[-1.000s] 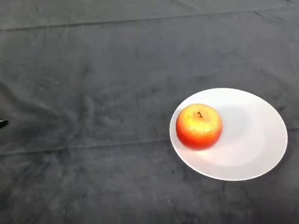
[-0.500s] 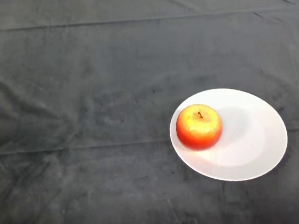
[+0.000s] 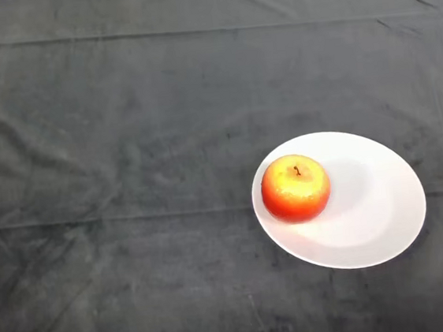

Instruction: Move the apple to the plate

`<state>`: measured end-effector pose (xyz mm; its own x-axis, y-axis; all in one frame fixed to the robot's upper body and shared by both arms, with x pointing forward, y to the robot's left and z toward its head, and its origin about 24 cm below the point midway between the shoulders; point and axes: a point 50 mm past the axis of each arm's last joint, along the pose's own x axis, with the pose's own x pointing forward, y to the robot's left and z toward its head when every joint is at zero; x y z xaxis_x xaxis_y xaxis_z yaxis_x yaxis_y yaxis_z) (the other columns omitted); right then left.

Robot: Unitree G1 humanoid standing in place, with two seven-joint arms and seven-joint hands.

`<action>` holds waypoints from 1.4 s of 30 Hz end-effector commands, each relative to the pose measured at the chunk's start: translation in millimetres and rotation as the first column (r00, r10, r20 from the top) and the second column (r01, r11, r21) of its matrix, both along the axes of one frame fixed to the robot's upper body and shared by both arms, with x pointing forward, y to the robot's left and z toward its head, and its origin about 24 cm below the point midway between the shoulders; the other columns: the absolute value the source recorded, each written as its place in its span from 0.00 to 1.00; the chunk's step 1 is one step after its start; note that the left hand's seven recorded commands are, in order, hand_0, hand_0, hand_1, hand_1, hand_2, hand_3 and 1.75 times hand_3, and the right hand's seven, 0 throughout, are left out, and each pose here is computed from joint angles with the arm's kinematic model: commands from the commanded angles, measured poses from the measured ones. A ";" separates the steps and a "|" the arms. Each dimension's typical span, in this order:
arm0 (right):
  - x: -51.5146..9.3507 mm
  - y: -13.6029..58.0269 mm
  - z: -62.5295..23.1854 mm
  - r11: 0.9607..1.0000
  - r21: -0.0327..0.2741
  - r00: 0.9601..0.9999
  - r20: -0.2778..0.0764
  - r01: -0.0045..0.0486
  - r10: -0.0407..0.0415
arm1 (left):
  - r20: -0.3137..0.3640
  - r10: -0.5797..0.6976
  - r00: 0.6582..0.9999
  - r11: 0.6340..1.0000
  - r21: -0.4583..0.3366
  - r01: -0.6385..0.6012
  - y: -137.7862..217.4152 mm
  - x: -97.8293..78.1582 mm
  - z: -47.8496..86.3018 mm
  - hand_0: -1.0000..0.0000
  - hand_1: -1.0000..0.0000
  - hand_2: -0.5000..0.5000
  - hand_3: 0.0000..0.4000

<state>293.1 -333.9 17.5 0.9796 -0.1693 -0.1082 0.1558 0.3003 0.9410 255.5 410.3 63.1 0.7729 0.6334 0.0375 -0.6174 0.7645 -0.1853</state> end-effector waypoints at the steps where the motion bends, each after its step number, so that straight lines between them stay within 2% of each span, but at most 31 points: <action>1: -1.5 -6.9 4.0 1.000 -0.006 1.000 0.007 0.023 -0.023 | -0.010 0.086 0.996 0.996 0.013 -0.085 24.4 -17.8 10.9 1.00 1.00 0.50 0.00; 15: -1.5 -6.9 4.0 1.000 -0.006 1.000 0.007 0.023 -0.023 | 0.006 0.113 0.994 0.994 -0.010 -0.113 24.4 -17.3 11.3 1.00 1.00 0.50 0.00; 42: -1.5 -6.9 4.0 1.000 -0.006 1.000 0.007 0.023 -0.022 | -0.007 0.115 0.993 0.993 -0.002 -0.115 23.9 -17.5 10.7 1.00 1.00 0.50 0.00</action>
<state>293.1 -333.9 17.5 0.9796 -0.1693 -0.1082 0.1558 0.3003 0.9410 249.6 416.9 61.6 0.7259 0.6877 0.0120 -0.6677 0.7088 -0.2275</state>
